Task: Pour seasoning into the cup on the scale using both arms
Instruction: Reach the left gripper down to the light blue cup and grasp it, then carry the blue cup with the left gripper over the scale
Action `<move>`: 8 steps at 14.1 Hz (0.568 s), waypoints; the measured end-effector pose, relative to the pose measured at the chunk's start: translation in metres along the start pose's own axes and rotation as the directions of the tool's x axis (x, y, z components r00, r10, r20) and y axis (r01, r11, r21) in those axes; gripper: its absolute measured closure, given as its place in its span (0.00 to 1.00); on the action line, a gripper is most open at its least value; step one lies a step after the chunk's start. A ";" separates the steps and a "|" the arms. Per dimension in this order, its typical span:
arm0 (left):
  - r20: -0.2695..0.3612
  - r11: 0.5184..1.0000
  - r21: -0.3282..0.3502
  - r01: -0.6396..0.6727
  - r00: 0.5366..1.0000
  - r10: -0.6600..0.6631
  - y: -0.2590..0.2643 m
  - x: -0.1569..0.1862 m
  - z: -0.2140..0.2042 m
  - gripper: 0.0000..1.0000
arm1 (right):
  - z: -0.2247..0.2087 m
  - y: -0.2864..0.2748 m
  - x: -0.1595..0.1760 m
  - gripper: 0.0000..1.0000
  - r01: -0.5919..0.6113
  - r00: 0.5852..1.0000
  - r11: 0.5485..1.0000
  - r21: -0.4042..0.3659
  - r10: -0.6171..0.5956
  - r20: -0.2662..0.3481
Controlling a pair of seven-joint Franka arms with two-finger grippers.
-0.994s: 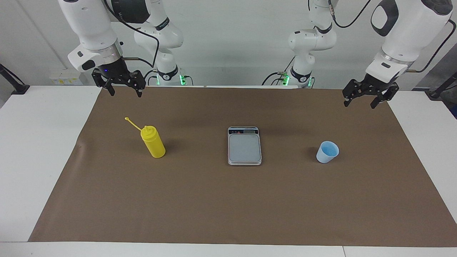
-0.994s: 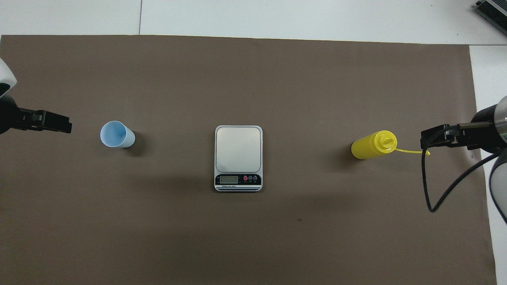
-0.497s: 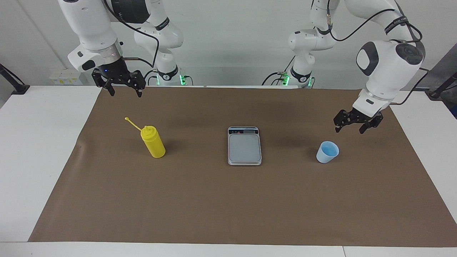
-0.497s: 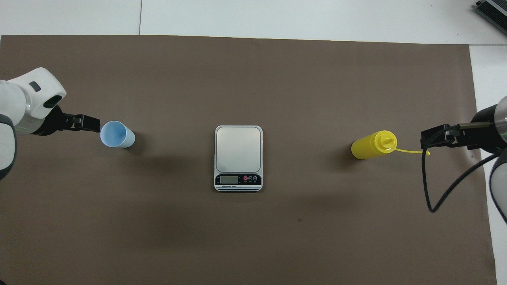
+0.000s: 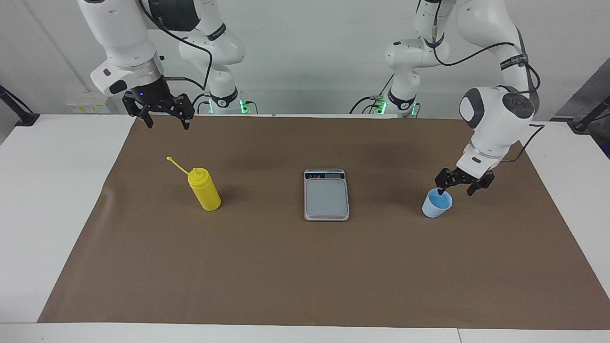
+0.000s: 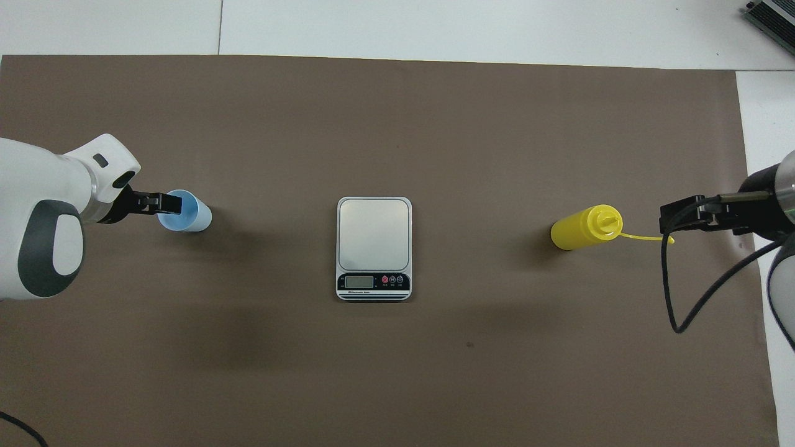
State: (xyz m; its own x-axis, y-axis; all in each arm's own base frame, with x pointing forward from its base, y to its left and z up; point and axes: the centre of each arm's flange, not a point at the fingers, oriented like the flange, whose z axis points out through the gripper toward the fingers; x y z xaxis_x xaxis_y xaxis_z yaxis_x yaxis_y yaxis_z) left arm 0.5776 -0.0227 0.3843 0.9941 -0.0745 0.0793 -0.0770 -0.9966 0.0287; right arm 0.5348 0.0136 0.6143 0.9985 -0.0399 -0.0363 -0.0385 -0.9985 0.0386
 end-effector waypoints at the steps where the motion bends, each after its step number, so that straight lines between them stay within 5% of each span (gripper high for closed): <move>1: 0.005 1.000 -0.001 0.007 1.000 -0.007 -0.002 0.001 0.009 0.00 | 0.000 0.000 0.000 0.00 0.000 1.000 1.000 0.000 0.000 0.000; 8: 0.023 0.999 -0.006 0.047 0.999 -0.047 -0.003 0.002 0.050 0.00 | 0.000 0.000 0.000 0.00 0.000 1.000 1.000 0.000 0.000 -0.002</move>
State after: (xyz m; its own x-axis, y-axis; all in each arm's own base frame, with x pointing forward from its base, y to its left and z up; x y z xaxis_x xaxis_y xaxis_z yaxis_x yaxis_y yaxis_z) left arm 0.5838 -0.0217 0.3346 0.9981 -0.0288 0.0549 -0.0309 -0.9988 0.0385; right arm 0.5350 0.0136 0.6145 0.9986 -0.0397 -0.0342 -0.0384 -0.9985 0.0385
